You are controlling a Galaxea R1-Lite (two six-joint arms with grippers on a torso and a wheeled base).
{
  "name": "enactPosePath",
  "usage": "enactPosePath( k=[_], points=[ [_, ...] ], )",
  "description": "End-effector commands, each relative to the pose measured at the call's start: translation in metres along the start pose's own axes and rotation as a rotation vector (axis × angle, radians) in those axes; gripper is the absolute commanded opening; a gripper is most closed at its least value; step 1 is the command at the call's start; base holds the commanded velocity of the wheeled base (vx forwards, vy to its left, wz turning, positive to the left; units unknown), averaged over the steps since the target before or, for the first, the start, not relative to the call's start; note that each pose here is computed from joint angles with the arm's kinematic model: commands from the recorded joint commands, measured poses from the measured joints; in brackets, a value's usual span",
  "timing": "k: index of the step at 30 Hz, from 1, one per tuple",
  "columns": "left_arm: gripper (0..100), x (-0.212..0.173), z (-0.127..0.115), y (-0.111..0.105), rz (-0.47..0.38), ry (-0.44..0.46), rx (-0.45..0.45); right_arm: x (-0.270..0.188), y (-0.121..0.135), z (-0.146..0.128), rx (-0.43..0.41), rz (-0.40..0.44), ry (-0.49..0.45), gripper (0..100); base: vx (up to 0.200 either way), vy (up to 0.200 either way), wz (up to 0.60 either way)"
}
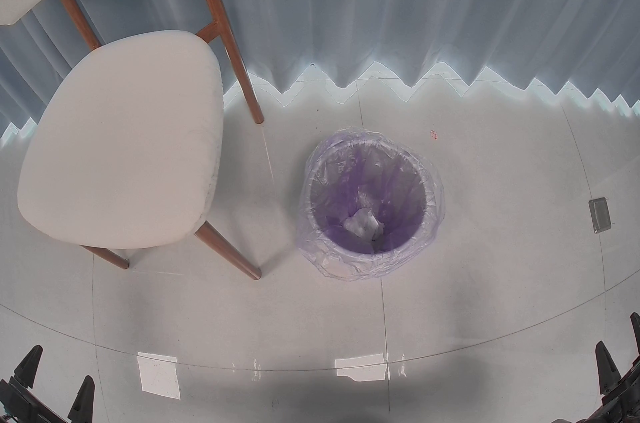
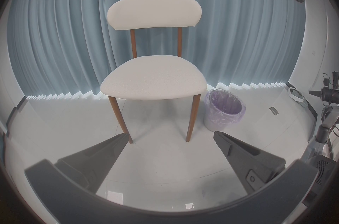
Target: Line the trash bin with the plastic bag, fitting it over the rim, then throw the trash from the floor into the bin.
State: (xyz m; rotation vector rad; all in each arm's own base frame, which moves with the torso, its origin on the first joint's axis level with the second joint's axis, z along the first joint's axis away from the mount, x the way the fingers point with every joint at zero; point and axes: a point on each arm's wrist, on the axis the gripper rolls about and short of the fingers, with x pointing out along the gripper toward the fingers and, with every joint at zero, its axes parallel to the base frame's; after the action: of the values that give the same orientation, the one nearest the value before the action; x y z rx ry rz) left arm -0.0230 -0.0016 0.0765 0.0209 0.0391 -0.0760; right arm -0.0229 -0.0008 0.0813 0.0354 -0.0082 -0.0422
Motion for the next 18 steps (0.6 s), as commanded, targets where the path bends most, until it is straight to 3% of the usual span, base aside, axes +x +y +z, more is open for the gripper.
enactPosePath(
  k=[1, 18],
  points=[
    [100, 0.0003, -0.0052, -0.0001, 0.0, 0.001, 0.002, 0.0001, -0.0002, -0.0052, 0.0, -0.001, 0.001, 100, 0.0, 0.0, 0.0],
    [100, 0.0003, -0.0052, -0.0001, 0.002, 0.001, 0.002, 0.0, -0.0001, -0.0051, -0.028, 0.007, 0.003, 100, 0.0, 0.0, 0.0]
  ],
)
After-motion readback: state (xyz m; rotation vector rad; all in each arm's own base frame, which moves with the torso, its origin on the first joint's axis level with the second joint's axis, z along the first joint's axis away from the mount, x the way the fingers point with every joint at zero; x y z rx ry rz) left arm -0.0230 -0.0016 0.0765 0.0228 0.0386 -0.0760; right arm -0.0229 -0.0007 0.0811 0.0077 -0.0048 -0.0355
